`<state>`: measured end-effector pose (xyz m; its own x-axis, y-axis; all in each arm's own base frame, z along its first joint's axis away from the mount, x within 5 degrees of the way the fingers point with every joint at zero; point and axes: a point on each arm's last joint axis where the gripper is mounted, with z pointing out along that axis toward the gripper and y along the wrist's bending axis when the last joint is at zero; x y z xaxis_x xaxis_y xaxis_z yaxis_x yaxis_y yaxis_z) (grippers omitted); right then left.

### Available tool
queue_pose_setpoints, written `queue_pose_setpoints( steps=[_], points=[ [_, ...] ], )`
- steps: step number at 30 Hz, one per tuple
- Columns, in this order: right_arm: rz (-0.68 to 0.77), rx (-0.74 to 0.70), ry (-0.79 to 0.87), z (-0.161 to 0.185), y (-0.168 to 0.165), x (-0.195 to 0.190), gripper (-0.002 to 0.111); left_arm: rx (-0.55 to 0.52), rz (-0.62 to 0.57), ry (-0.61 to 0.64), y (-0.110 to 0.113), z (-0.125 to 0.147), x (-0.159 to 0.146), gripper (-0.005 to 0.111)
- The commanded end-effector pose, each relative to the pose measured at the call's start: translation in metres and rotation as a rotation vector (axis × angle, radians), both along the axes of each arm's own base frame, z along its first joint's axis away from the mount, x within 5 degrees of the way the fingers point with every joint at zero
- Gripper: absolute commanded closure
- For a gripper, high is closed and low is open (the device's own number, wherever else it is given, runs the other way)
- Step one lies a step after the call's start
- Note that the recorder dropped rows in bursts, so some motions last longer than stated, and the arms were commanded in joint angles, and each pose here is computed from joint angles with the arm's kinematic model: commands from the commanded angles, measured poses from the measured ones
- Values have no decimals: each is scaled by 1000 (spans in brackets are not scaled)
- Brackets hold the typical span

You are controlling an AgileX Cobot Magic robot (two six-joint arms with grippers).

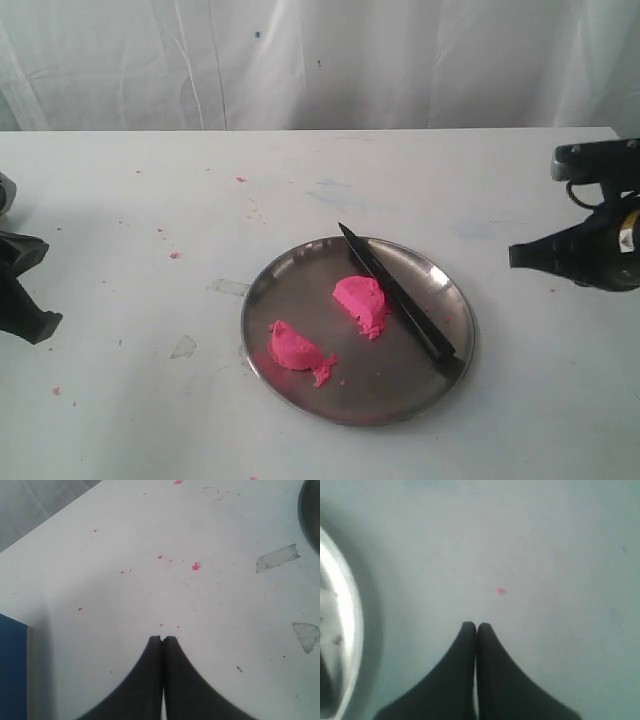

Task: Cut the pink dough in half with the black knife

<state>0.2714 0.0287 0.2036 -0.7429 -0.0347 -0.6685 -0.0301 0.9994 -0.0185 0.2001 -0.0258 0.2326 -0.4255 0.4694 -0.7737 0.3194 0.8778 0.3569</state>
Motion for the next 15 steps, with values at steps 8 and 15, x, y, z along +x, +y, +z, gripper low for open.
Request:
queue_pose_setpoints(
  steps=[8, 15],
  points=[
    [110, 70, -856, 129, -13, -150, 108, -8, -1, 1, 0, -1, -2, 107],
    [-5, 41, -878, 129, -31, -206, 108, -8, -1, 1, 0, -1, -2, 107]
  ],
)
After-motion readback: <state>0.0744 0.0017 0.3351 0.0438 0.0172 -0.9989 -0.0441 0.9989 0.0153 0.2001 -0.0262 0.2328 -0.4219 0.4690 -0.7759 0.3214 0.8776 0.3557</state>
